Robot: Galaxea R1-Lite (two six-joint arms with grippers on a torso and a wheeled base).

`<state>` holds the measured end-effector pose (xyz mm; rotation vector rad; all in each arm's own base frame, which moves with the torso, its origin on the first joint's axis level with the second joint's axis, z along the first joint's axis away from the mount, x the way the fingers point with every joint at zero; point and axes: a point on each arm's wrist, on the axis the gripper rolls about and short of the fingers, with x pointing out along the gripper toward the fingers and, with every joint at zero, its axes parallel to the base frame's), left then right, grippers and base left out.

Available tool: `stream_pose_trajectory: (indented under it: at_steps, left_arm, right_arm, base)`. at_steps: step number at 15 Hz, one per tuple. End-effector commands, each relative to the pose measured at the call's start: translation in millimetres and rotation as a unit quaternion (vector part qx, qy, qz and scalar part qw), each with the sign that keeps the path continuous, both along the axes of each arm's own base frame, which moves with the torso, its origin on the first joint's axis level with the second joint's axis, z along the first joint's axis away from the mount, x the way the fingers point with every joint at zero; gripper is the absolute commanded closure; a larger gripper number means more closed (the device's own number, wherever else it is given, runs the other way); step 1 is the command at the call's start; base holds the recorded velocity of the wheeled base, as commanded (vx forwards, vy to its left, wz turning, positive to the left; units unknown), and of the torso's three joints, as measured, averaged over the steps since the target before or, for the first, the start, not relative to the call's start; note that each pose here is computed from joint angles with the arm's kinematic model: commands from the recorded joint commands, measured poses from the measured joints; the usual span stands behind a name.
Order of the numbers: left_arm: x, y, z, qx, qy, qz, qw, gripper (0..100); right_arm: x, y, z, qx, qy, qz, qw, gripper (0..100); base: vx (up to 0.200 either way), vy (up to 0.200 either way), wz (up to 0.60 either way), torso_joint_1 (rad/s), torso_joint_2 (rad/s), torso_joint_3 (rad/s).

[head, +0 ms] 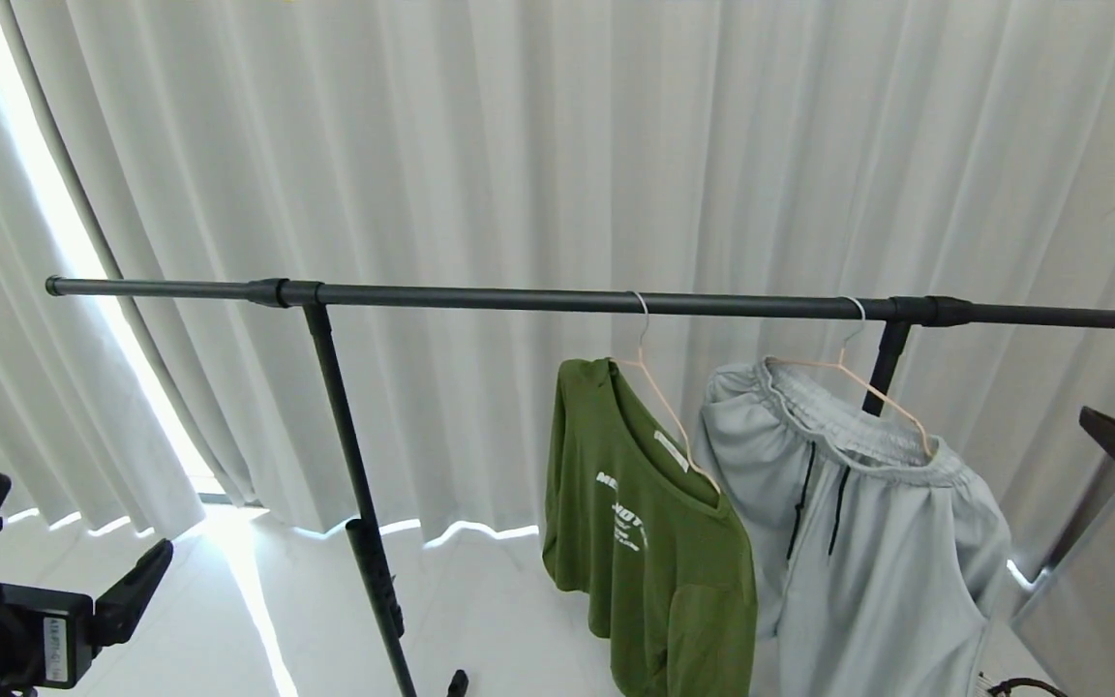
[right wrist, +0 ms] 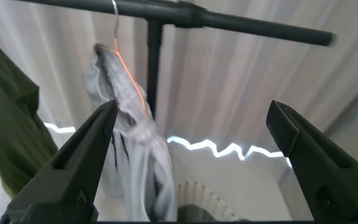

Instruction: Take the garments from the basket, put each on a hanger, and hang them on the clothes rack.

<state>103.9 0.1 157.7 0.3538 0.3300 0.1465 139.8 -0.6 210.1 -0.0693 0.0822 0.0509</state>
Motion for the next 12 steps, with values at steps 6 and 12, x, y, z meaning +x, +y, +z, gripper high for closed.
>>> stream_pose_trajectory:
  at_steps: [6,12]
  left_arm:
    - [-47.4,3.9,-27.5,0.001,-0.037,0.012,0.9992,0]
    - [-97.3,7.4,-58.2,0.035,-0.082,0.056,0.9944,0]
  right_arm:
    - [-28.2,-5.7,-25.2,-0.023,0.014,-0.025,0.9993,0]
    - [-77.1,-4.0,-63.6,-0.035,0.008,-0.038,0.9987,0]
  base:
    - [-0.167,0.000,0.00,0.002,0.00,0.000]
    - [0.000,0.000,0.00,0.000,0.00,0.000]
